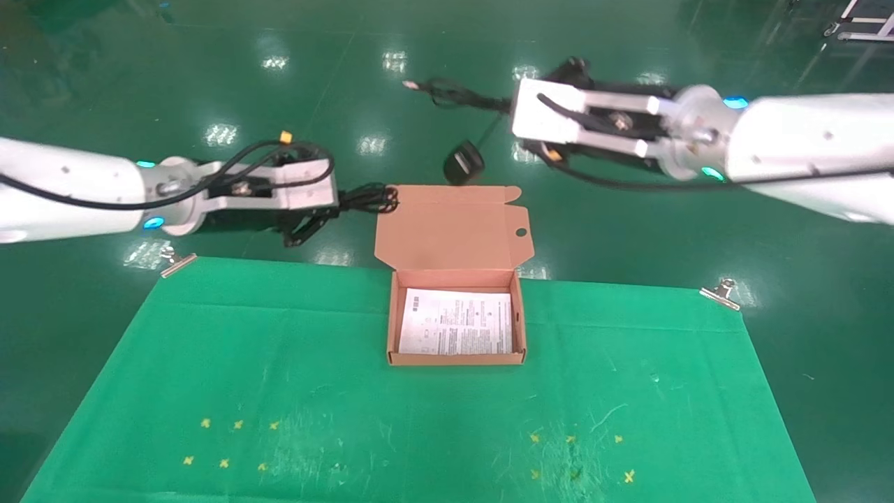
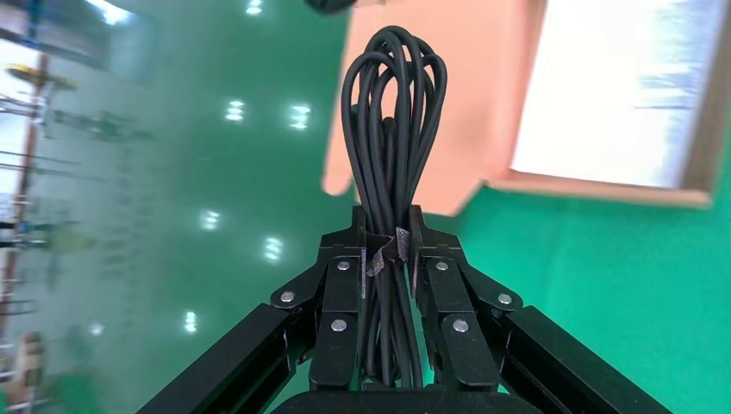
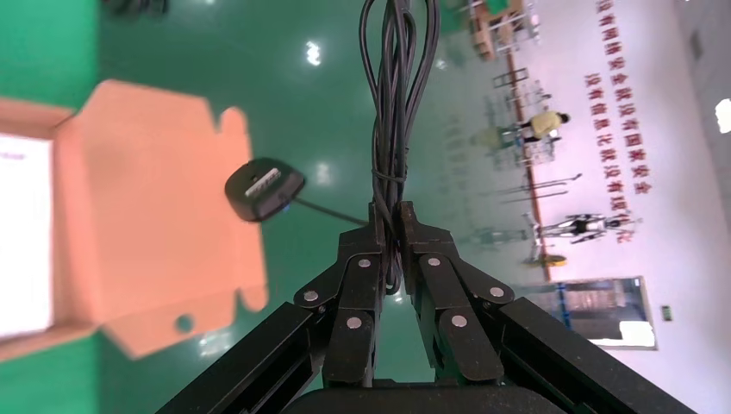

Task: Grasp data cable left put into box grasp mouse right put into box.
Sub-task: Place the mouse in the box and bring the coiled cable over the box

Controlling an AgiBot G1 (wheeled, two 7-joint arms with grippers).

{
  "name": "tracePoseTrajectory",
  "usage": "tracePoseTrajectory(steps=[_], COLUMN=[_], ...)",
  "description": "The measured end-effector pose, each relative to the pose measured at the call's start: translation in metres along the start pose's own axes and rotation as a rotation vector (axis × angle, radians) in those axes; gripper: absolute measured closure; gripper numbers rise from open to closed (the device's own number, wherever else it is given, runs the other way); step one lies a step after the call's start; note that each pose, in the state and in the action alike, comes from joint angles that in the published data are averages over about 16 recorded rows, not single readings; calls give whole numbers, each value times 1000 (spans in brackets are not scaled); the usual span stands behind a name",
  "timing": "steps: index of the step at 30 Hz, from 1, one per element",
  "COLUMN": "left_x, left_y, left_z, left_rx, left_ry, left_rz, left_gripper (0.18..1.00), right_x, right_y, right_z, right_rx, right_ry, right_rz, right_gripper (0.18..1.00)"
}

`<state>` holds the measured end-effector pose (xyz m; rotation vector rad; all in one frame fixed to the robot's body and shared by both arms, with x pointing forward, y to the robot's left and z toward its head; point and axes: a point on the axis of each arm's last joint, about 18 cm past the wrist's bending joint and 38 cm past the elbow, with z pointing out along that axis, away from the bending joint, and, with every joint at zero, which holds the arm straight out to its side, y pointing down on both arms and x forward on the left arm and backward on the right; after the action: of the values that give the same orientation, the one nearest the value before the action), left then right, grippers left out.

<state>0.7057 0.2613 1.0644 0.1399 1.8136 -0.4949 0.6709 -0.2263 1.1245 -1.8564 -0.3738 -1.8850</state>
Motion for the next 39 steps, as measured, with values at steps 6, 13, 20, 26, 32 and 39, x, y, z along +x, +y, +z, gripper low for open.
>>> tracePoseTrajectory(steps=[6,13,20,26,32,39], left_x=[-18,-23,-18,-12,-4,4], left_y=[-12,-10,2,19,39,57], left_z=[0,0,2,2,3,2], left_rx=[4,-11,-47,-108,-189,-266], left_ry=[-70,-100,-95,-81,-62,-47], left_rz=[16,14,5,1,-5,-14], left_gripper=[918,918,918,919,919,919], right_x=[12,4,-18,-41,-64,-91], right_y=[-12,-18,-24,-28,-31,-32], right_z=[18,30,41,55,71,85], right_rx=[38,65,83,87,89,96], right_ry=[22,4,-35,-78,-124,-175], right_rz=[6,23,51,69,83,121], right_gripper=[972,972,972,972,972,972])
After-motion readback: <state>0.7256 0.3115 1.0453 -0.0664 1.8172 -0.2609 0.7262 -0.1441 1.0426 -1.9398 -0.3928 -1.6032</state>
